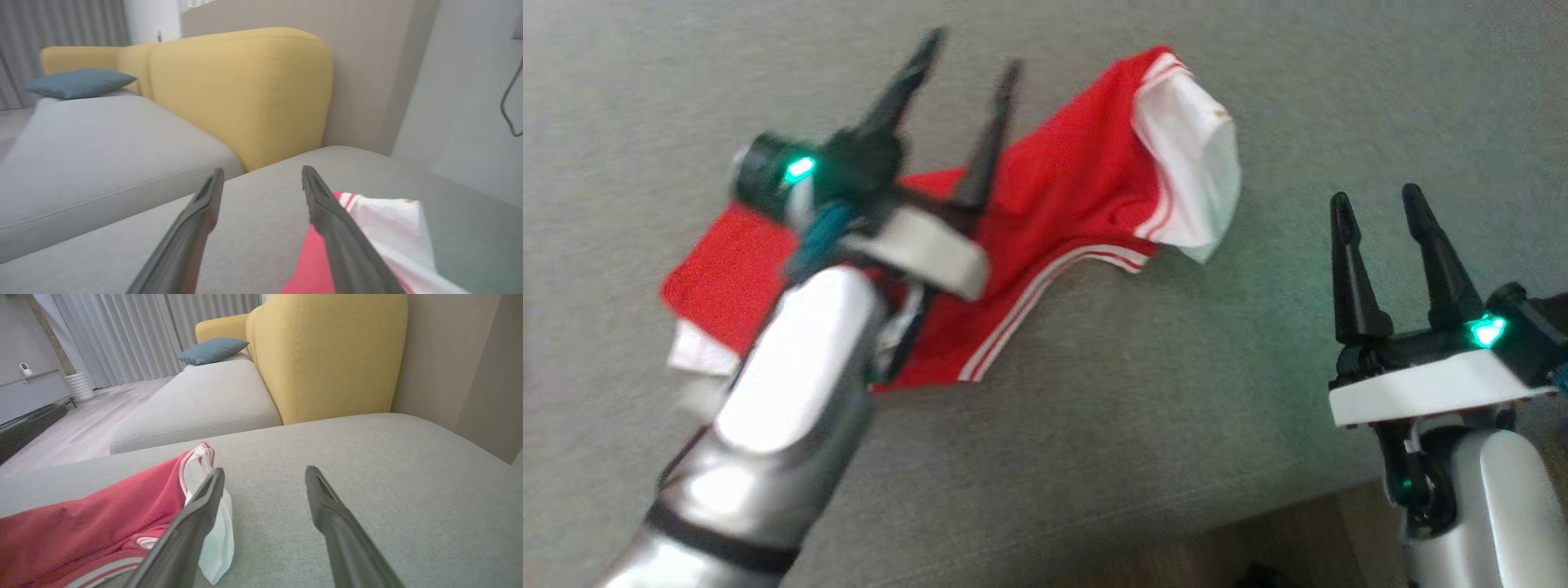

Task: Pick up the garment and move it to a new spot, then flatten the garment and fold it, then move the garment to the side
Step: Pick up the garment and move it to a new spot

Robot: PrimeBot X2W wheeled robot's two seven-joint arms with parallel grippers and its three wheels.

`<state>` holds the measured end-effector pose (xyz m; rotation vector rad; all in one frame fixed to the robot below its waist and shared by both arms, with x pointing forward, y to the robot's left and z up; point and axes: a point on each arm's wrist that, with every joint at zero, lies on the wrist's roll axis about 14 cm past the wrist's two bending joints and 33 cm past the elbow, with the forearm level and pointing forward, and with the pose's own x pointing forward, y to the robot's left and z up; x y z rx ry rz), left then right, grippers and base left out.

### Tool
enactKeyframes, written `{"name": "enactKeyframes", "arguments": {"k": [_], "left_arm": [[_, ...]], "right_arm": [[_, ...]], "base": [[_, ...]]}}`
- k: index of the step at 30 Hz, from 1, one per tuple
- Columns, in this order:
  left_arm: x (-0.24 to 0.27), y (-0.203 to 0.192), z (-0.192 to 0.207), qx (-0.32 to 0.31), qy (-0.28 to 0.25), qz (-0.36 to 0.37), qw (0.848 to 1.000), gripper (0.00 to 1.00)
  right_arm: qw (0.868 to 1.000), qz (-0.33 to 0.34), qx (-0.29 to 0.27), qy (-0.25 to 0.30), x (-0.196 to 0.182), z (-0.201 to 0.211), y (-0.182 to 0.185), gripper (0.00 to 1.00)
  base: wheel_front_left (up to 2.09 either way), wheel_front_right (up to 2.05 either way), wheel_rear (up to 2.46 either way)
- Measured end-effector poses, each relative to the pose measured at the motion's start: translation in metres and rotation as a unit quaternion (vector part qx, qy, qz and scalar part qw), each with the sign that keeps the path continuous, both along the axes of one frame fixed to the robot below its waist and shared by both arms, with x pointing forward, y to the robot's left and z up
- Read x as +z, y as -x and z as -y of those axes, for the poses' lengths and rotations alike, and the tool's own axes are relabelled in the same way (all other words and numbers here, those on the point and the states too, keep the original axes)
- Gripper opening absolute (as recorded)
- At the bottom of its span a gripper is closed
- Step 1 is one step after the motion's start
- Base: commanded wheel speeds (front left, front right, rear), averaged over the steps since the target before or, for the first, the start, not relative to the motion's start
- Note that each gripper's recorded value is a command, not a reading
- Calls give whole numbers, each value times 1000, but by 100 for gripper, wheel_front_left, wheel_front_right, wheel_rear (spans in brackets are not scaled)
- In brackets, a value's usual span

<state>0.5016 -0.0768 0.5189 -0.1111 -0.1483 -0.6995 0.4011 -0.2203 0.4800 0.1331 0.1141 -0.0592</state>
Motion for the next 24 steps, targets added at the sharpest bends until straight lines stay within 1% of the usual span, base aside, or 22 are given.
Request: {"name": "enactKeyframes", "arguments": {"k": [3, 6, 9, 11, 16, 20, 24], "left_arm": [[-2, -4, -58, 79, -10, 0, 997, 100], [-2, 0, -114, 153, -20, -2, 988, 100], [-5, 10, -158, 206, -32, -9, 978, 100], [-7, 20, -181, 229, -35, -15, 973, 100], [-6, 44, -222, 263, -37, -25, 964, 100], [-6, 65, -237, 271, -40, -30, 961, 100], [-8, 85, -243, 276, -47, -35, 959, 100]], "right_arm": [[1000, 6, 18, 1, 6, -11, -7, 100], [999, 13, 37, 1, 12, -23, -13, 100], [998, 14, 55, 1, 15, -35, -15, 100], [998, 12, 63, 2, 15, -40, -13, 100], [997, 20, 77, 2, 24, -50, -11, 100], [996, 19, 84, 2, 27, -55, -2, 100], [996, 16, 87, 2, 29, -57, 8, 100]], "base": [[0, 0, 0], [0, 0, 0], [0, 0, 0], [0, 0, 0], [0, 0, 0], [0, 0, 0], [0, 0, 0]]}}
